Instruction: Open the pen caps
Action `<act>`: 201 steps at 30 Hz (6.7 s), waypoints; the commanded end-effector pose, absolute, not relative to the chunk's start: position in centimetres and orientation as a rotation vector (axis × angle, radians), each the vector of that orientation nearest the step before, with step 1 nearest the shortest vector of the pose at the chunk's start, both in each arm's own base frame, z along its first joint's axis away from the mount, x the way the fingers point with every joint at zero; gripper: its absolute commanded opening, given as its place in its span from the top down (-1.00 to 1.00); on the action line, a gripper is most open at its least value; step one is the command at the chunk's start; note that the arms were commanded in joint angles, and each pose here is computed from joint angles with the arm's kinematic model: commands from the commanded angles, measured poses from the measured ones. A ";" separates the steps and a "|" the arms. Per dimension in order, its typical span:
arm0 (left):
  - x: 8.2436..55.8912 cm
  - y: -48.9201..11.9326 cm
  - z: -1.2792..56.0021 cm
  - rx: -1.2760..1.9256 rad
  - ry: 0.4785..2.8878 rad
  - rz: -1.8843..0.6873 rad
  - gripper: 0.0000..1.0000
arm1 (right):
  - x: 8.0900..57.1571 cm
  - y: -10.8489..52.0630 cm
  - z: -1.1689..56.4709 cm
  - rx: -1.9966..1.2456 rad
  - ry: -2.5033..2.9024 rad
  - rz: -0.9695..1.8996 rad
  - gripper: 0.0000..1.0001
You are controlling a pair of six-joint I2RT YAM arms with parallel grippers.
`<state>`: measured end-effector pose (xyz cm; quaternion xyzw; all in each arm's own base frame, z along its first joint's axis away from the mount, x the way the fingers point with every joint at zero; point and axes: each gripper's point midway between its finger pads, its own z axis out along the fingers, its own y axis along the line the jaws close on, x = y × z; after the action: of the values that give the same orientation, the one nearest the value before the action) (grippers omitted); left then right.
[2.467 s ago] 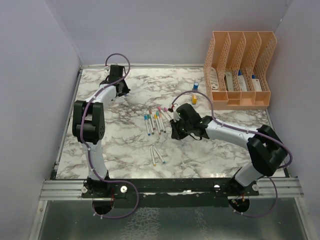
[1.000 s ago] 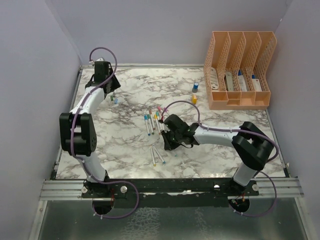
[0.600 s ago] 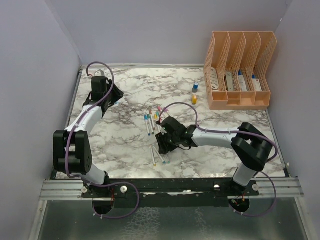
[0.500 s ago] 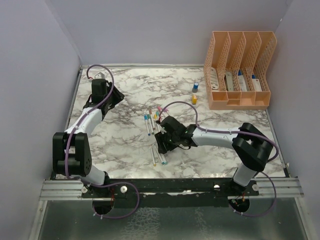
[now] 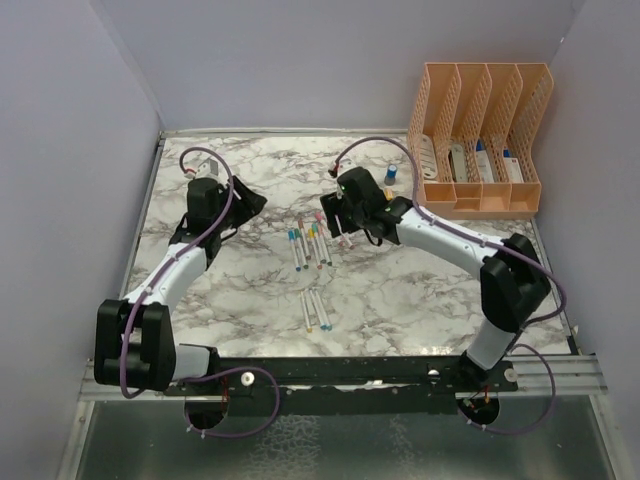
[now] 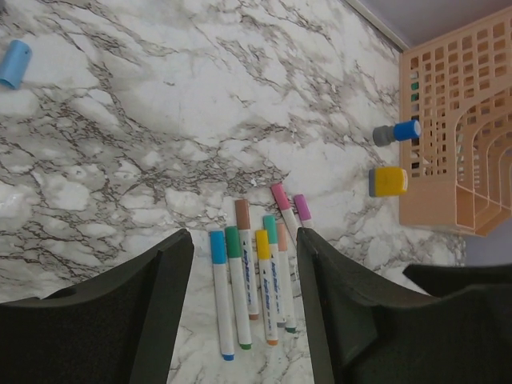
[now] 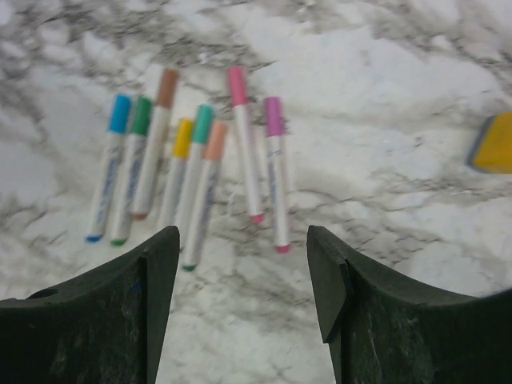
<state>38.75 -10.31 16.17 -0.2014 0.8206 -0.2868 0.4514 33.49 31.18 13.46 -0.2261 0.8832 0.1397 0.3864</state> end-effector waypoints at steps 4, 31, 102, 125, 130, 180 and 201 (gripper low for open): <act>38.2 -12.7 18.5 -0.423 1.953 -0.846 -0.53 | 39.4 26.9 9.4 -0.614 2.310 0.097 -0.28; 38.0 -13.4 18.7 -0.430 1.946 -0.882 -0.98 | 40.7 28.4 3.5 -0.651 2.411 0.180 0.01; 40.9 -29.5 15.7 -0.232 2.082 -1.038 0.52 | 34.9 31.3 16.5 -0.660 2.064 0.723 0.98; 38.4 -32.4 18.7 -0.196 2.010 -1.191 1.00 | 35.3 31.8 15.6 -0.635 2.086 0.747 -0.11; 38.1 -33.2 19.3 -0.194 1.990 -1.230 1.00 | 35.3 31.9 15.6 -0.629 2.079 0.756 0.11; 51.2 -7.3 7.3 -0.394 2.382 -0.026 1.00 | 25.9 26.9 5.6 -0.680 2.387 0.498 0.97; 49.4 -3.9 2.4 -0.459 2.481 0.028 0.90 | 25.3 28.3 4.0 -0.705 2.423 0.501 0.97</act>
<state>49.91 -4.85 3.53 -0.1733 0.9327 -0.0031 0.3163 24.47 26.94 3.21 -0.2674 0.9079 0.1835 0.2658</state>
